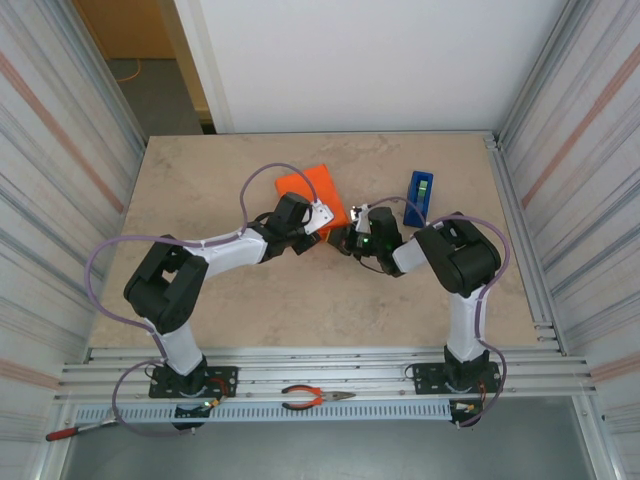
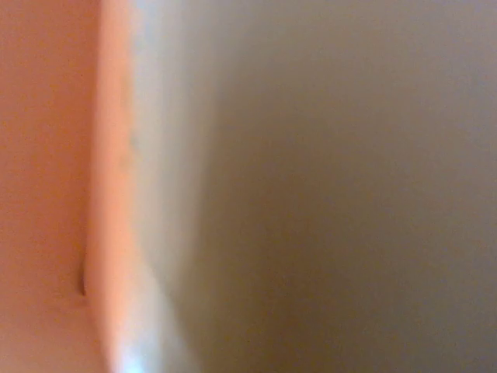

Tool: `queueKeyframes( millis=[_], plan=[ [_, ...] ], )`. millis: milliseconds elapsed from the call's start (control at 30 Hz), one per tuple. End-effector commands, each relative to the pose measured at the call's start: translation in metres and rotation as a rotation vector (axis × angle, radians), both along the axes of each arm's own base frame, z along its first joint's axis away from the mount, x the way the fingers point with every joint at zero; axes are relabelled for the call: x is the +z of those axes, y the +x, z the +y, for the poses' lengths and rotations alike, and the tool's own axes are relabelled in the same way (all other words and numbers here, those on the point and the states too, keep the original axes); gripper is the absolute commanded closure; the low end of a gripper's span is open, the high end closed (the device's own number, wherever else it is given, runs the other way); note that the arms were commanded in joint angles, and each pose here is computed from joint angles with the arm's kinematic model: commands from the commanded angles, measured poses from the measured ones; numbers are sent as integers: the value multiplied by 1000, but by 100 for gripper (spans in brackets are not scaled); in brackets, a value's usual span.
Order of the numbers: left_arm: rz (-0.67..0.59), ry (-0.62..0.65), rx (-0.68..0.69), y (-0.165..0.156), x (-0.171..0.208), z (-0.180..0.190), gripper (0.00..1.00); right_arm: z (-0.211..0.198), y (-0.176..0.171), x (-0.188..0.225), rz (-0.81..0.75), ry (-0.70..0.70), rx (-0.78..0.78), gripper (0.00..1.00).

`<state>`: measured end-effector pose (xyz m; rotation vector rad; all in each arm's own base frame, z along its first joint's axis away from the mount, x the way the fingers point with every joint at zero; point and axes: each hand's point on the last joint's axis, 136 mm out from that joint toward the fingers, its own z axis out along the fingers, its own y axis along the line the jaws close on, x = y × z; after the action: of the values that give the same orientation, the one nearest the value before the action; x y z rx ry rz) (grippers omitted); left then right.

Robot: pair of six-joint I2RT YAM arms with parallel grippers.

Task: Wrap the gift box in paper
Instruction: Wrap the gift box with the wrapping paper.

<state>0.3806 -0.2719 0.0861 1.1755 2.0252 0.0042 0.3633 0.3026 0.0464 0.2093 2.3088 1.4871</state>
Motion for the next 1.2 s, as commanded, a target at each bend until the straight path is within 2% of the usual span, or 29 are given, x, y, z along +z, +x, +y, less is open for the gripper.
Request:
queueKeyframes(
  millis=[0, 367, 667, 967, 1167],
  plan=[
    [54, -46, 11, -10, 7, 4, 48, -10, -4, 14, -17, 17, -27, 100],
    [99, -374, 101, 5, 68, 13, 44, -20, -4, 54, -72, 6, -20, 100],
    [116, -481, 203, 16, 86, 37, 43, -8, 7, 86, -122, -35, 31, 100],
    [150, -585, 382, 32, 84, 74, 42, 13, 19, 75, -101, -49, 74, 100],
    [255, -710, 524, 48, 73, 102, 35, 15, 21, 49, -49, -74, 76, 100]
  ],
)
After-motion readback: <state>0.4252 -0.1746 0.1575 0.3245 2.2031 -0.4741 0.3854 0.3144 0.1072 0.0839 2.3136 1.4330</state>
